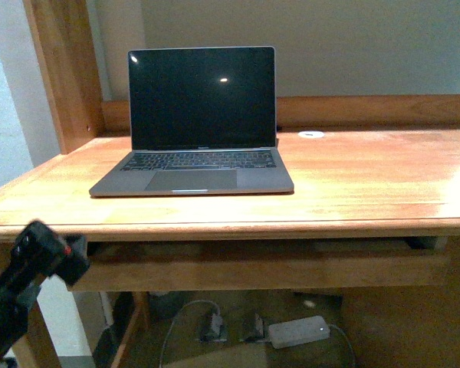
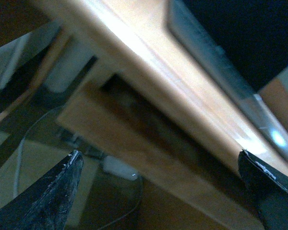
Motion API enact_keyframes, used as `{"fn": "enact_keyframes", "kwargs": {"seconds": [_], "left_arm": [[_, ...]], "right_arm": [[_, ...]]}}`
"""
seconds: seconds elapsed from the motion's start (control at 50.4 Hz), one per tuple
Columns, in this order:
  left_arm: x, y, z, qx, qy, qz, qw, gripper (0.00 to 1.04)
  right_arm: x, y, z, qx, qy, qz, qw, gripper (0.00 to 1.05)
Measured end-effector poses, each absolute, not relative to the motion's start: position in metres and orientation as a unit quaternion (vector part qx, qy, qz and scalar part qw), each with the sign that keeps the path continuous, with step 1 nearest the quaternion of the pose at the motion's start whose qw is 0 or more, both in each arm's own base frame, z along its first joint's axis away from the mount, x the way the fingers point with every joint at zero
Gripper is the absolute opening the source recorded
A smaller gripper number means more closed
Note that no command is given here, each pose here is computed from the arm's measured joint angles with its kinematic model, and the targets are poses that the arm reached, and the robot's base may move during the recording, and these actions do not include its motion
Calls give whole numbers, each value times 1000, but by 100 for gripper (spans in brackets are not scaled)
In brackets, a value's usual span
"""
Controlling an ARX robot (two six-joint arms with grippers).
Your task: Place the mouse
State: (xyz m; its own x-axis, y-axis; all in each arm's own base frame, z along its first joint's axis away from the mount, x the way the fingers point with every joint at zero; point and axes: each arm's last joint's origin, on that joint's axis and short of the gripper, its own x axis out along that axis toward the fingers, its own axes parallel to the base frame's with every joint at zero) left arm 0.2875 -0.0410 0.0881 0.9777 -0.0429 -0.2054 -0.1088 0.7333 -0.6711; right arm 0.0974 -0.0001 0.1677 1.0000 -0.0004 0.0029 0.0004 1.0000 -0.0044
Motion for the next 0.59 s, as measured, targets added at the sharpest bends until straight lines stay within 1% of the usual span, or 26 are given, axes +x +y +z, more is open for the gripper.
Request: {"fn": "enact_keyframes", "kwargs": {"seconds": [0.079, 0.198, 0.377, 0.595], "left_arm": [[288, -37, 70, -369, 131, 46, 919, 98], [289, -35, 54, -383, 154, 58, 909, 98], [310, -39, 53, -403, 149, 21, 903, 98], [332, -36, 52, -410, 134, 12, 902, 98]], "right_arm": [[97, 0, 168, -2, -1, 0, 1000, 98], [97, 0, 168, -2, -1, 0, 1000, 98], [97, 0, 168, -2, -1, 0, 1000, 98], [97, 0, 168, -2, -1, 0, 1000, 98]]}}
